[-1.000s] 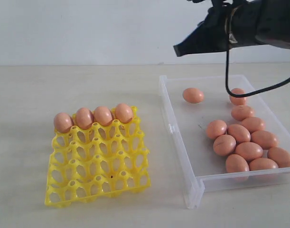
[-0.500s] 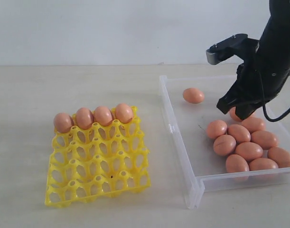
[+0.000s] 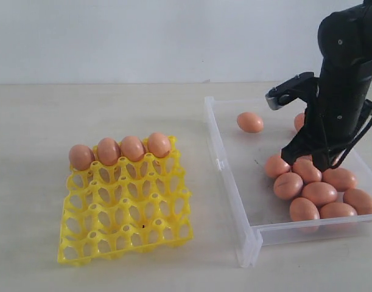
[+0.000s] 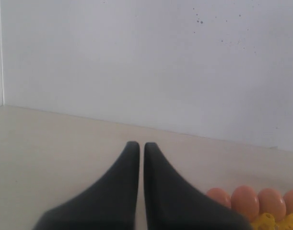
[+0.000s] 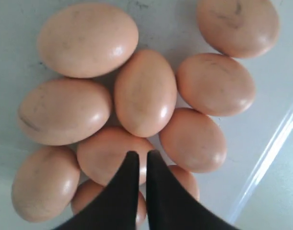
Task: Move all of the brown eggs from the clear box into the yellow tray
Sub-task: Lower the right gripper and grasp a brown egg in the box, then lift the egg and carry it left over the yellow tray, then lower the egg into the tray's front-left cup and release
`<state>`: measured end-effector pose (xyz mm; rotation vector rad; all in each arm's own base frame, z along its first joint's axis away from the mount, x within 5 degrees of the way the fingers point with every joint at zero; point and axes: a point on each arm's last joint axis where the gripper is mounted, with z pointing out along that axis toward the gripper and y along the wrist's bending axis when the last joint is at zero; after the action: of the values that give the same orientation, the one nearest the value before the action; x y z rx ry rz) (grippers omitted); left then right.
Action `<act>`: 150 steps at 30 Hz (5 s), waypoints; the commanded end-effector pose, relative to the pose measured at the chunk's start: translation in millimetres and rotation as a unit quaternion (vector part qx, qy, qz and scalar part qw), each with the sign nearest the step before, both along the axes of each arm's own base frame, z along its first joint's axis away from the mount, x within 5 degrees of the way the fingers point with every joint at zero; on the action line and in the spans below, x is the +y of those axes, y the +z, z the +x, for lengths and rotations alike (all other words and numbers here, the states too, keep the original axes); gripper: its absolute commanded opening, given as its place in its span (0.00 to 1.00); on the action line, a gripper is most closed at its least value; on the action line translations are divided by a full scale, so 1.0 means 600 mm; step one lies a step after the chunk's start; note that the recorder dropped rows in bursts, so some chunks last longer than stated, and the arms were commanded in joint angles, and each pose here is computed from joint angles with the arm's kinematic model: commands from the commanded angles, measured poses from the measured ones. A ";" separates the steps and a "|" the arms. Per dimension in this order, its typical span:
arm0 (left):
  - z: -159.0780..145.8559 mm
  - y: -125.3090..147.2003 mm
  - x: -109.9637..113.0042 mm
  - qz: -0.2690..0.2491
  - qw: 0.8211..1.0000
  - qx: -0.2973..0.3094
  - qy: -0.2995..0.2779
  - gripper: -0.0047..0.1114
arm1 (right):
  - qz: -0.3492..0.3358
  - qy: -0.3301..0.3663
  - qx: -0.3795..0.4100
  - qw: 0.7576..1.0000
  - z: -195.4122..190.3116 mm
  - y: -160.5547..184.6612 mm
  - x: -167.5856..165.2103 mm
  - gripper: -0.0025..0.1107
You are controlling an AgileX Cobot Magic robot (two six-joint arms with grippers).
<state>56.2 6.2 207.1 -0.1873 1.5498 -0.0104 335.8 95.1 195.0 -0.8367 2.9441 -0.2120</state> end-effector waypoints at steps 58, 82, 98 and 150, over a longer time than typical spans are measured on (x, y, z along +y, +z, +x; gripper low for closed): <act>0.000 -0.001 0.000 -0.009 1.000 -0.002 -0.001 0.07 | -0.012 0.023 -0.026 0.999 0.052 -0.123 0.009 0.02; 0.000 -0.001 0.000 -0.009 1.000 -0.002 -0.001 0.07 | 0.285 0.106 -0.389 0.870 0.007 0.103 0.216 0.02; 0.000 -0.001 0.000 -0.009 1.000 -0.002 -0.001 0.07 | 0.604 0.238 -0.434 0.625 -0.067 -0.010 0.373 0.02; 0.000 -0.001 0.000 -0.009 1.000 -0.002 -0.001 0.07 | 0.531 0.348 -0.270 0.724 -0.029 -0.188 0.455 0.02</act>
<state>56.2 6.2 207.1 -0.1873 1.5498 -0.0104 318.5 367.0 82.8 -1.2176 1.5400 0.9803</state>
